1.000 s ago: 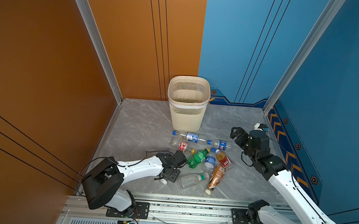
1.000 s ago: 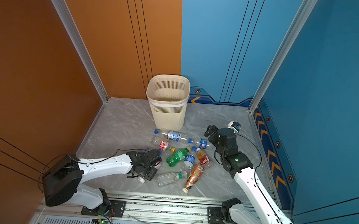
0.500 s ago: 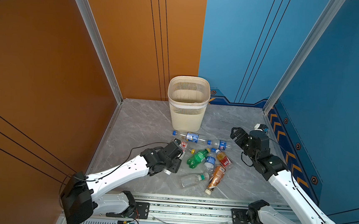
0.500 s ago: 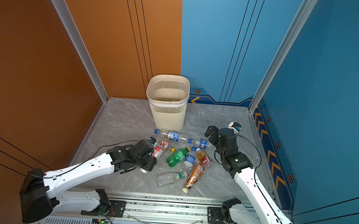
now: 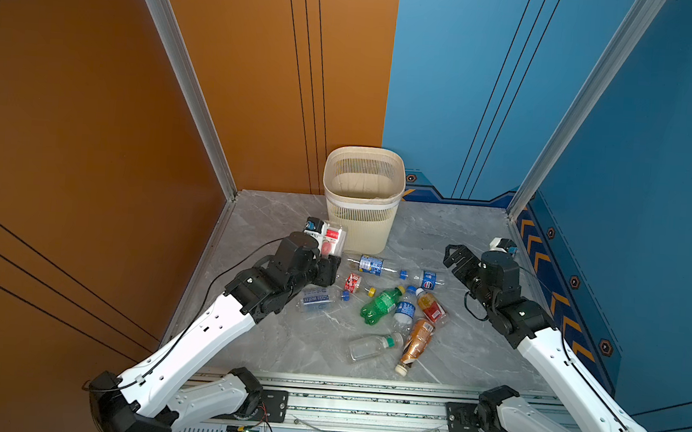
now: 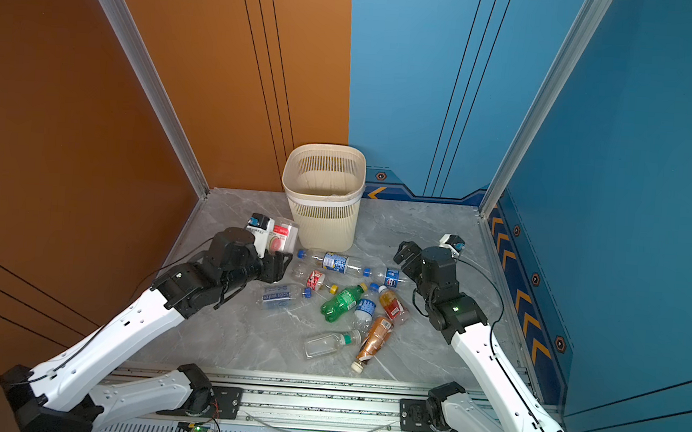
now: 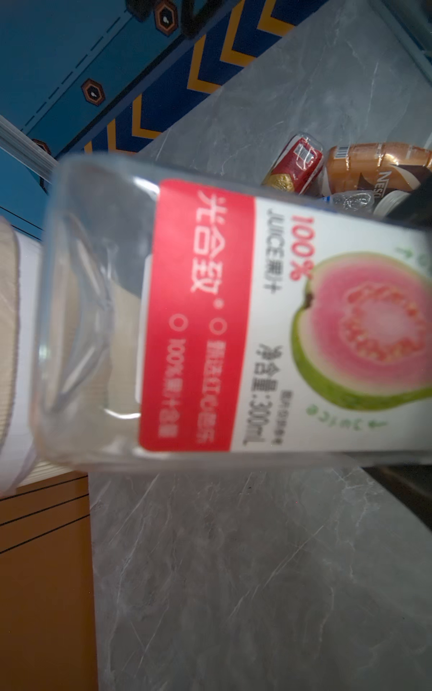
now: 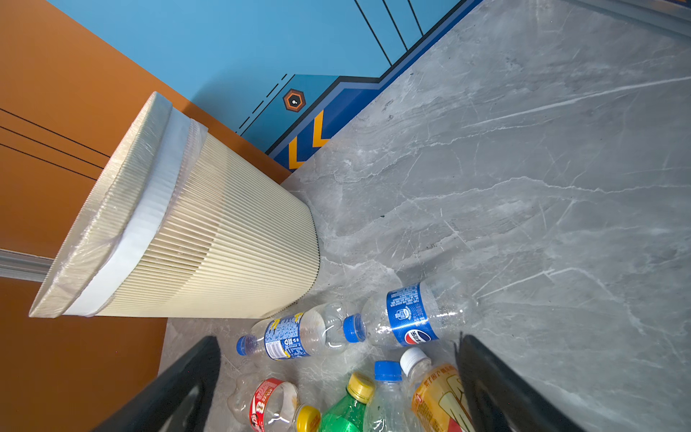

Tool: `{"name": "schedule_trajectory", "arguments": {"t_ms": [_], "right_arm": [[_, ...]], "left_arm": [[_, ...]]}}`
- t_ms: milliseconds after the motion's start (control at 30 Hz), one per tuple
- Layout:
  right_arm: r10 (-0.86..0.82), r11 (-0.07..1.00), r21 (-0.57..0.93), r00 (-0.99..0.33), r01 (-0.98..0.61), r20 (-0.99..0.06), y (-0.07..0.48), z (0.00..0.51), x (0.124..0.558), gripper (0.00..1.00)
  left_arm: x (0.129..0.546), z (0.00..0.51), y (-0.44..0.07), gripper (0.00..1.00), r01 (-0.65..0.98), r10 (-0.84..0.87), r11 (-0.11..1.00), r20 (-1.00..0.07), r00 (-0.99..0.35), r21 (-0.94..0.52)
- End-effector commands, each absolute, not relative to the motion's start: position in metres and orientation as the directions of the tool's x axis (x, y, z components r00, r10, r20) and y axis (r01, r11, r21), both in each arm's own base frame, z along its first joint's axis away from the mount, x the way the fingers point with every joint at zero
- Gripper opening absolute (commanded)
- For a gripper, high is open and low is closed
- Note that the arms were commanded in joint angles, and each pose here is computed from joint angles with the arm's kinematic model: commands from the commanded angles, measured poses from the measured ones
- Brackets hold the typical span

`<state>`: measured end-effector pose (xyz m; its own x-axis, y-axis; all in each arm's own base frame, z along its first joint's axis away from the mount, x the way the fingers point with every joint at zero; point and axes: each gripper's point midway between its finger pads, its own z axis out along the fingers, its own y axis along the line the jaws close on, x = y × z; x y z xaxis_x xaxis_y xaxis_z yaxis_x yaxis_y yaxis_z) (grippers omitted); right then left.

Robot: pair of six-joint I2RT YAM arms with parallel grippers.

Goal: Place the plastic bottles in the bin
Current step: 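Carry the guava bottle over the wastebasket and open the left gripper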

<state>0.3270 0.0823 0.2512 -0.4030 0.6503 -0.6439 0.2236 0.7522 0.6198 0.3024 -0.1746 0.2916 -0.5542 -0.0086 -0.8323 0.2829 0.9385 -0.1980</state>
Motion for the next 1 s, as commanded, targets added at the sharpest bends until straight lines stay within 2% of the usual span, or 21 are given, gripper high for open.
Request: {"name": "schedule_trajectory", "arguments": {"t_ms": [0,300,500,767,967], "right_arm": [[0.651,0.75,0.626,-0.404,0.214,-0.642,0.082,0.254,0.326,1.0],[0.654,0.749,0.624,-0.4,0.221,-0.643,0.079,0.256,0.319,0.99],[0.653,0.748,0.627,-0.409,0.217,-0.637,0.08,0.257,0.318,0.99],[0.663,0.739,0.638,-0.405,0.217,-0.63,0.08,0.256,0.314,0.99],[0.662,0.74,0.636,-0.407,0.22,-0.629,0.078,0.255,0.311,1.0]], "left_arm": [[0.326,0.349,-0.187,0.55,0.368,-0.032,0.907,-0.905,-0.425,-0.204],[0.395,0.429,-0.2,0.54,0.425,-0.06,0.887,-0.959,-0.279,-0.18],[0.443,0.46,-0.213,0.54,0.442,-0.079,0.883,-0.977,-0.199,-0.161],[0.511,0.441,-0.243,0.53,0.472,-0.037,0.867,-0.966,-0.256,-0.158],[0.544,0.417,-0.253,0.53,0.47,-0.017,0.867,-0.954,-0.3,-0.164]]}}
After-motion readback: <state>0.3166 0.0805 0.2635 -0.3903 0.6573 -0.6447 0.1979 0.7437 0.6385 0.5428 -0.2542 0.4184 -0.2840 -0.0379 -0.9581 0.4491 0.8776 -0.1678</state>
